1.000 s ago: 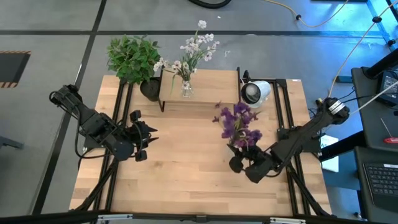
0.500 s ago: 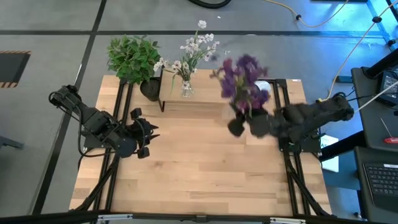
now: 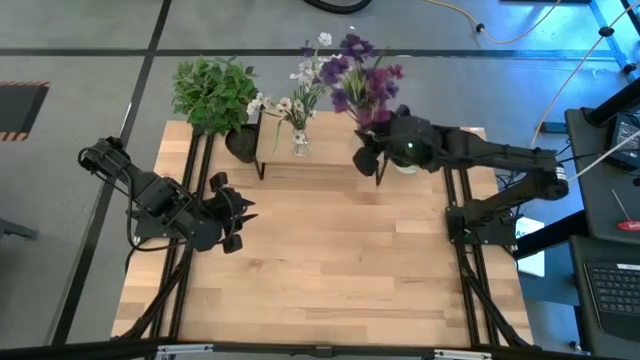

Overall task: Pick and place flowers into a vace then onto a shelf
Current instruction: Put the transparent vase on the shelf

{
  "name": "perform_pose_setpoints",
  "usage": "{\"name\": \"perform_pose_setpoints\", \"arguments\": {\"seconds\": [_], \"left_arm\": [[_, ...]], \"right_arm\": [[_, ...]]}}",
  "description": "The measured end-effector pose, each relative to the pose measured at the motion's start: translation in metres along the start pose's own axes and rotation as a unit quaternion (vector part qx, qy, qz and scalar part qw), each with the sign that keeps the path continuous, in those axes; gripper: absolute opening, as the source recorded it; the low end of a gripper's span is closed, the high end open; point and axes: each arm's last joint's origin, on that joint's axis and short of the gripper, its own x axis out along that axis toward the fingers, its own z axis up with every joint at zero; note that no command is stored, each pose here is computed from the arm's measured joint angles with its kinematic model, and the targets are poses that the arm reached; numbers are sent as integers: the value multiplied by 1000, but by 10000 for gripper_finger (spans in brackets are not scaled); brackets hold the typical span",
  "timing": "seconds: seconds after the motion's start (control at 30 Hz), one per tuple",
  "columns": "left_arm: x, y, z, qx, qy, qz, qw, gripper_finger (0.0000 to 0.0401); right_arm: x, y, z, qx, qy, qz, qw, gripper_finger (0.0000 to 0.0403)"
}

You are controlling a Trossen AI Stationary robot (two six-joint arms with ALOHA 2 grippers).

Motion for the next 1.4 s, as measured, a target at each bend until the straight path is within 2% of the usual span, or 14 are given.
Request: {"name": "perform_pose_setpoints", "arguments": {"seconds": [0.13,0.3,0.43,0.53,0.83,1.4], "left_arm": [[0,0,0,-14,0,0,1000,127],[0,0,0,-31,-1,1,1000,127],[0,0,0,-36,-2,3,999,127],[0,0,0,-39,-3,4,999,127],[0,1,1,-51,-11,14,999,127],[0,1,1,-57,-18,22,998,127]], "right_arm": [[23,-9,-9,5,-12,28,1000,100],[47,-17,-33,9,-10,23,1000,103],[62,-22,-48,22,-23,48,998,102],[69,-27,-58,26,-25,45,998,102],[79,-37,-71,48,-10,53,997,103],[82,-35,-72,16,-11,64,998,105]]}}
